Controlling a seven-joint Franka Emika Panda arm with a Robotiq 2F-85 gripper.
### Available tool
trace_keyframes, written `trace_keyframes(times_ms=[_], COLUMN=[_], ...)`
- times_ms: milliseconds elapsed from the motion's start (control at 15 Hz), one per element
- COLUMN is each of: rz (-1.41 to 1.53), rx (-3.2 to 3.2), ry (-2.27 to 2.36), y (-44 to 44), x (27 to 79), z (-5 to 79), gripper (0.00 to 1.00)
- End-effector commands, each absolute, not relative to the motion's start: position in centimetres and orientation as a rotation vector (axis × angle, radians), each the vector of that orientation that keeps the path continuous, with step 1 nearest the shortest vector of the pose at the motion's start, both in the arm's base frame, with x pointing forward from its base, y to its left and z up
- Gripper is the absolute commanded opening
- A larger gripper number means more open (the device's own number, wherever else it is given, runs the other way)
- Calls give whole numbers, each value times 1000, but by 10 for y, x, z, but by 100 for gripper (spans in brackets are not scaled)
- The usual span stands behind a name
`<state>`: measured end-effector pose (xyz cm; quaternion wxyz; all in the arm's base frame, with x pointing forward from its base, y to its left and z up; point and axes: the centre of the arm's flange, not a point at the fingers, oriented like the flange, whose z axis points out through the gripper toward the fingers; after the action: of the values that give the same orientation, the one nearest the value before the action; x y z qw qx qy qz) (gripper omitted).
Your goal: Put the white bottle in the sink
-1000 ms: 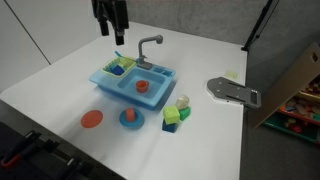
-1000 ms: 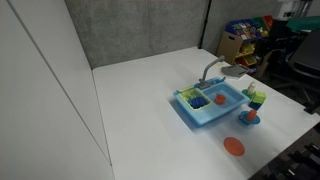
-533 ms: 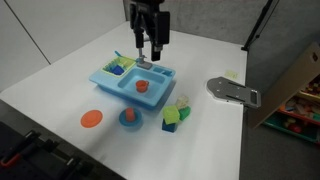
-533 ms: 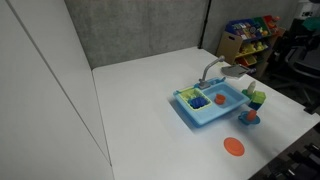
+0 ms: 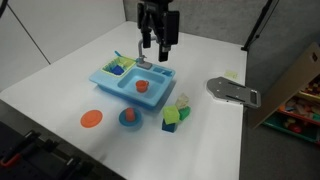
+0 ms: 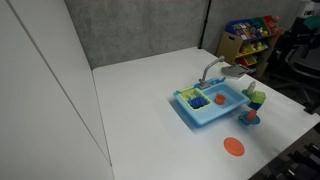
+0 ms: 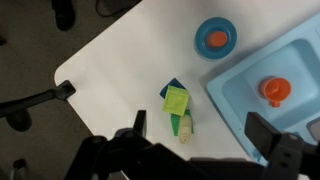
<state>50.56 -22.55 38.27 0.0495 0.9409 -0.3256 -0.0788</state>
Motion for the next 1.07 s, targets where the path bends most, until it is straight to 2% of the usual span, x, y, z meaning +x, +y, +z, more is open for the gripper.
trace_keyframes(times_ms=[0,333,1000], rz=[-135,-26,10], rx=[2876,2890,2815], ry=[-1019,-1060,-1153], y=[-231,-243,-282], x=[519,540,578], z=[371,344,264], gripper=[100,100,100])
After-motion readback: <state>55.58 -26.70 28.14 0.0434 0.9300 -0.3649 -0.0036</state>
